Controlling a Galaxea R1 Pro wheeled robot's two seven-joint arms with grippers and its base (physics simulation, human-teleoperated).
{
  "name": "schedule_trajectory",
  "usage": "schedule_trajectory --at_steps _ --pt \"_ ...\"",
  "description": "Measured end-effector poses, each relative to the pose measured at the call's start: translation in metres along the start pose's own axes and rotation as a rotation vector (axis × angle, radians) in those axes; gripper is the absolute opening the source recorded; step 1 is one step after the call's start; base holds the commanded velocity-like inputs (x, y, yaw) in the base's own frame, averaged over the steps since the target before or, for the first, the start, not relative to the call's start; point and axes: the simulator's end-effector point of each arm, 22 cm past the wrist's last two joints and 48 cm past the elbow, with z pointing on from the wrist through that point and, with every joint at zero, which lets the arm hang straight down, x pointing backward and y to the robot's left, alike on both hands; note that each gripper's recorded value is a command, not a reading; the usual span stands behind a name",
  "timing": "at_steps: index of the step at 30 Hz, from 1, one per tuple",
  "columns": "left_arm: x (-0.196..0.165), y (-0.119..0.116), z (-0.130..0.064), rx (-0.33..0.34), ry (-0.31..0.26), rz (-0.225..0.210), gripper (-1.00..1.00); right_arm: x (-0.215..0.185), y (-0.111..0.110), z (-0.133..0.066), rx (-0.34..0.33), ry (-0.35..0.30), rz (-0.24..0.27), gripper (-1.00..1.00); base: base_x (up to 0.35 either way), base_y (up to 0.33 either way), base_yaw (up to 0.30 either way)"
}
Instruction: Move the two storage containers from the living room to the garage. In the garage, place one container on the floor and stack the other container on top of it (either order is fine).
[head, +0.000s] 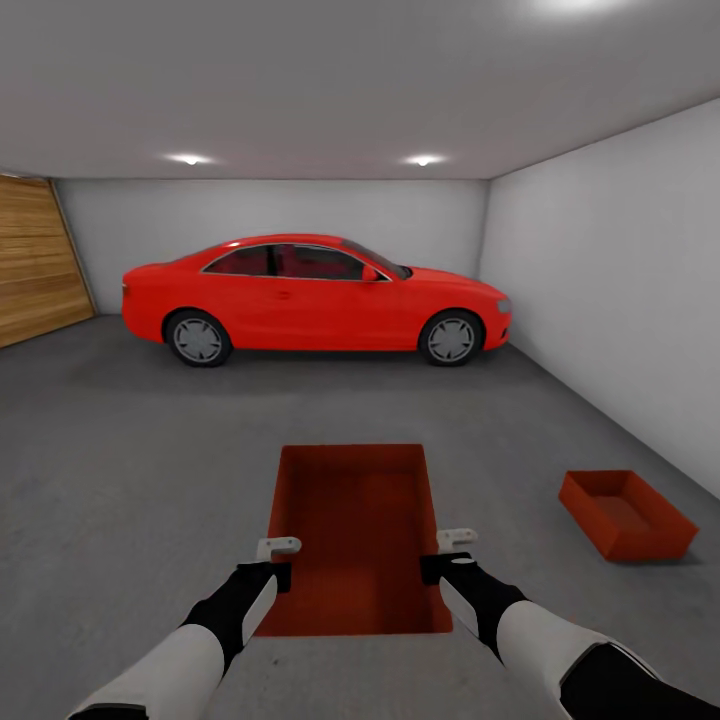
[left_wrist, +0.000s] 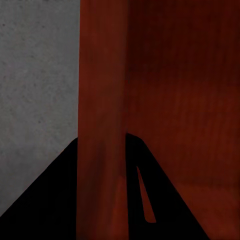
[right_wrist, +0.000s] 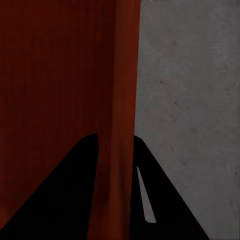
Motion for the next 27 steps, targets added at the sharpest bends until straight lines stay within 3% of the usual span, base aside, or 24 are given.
schedule_trajectory --at_steps 27 --pt "0.0 0.0 0.0 0.0 0.0 0.0 -1.0 0.0 0.0 0.0 0.0 0.0 0.0 -1.0 0.322 0.0 0.0"
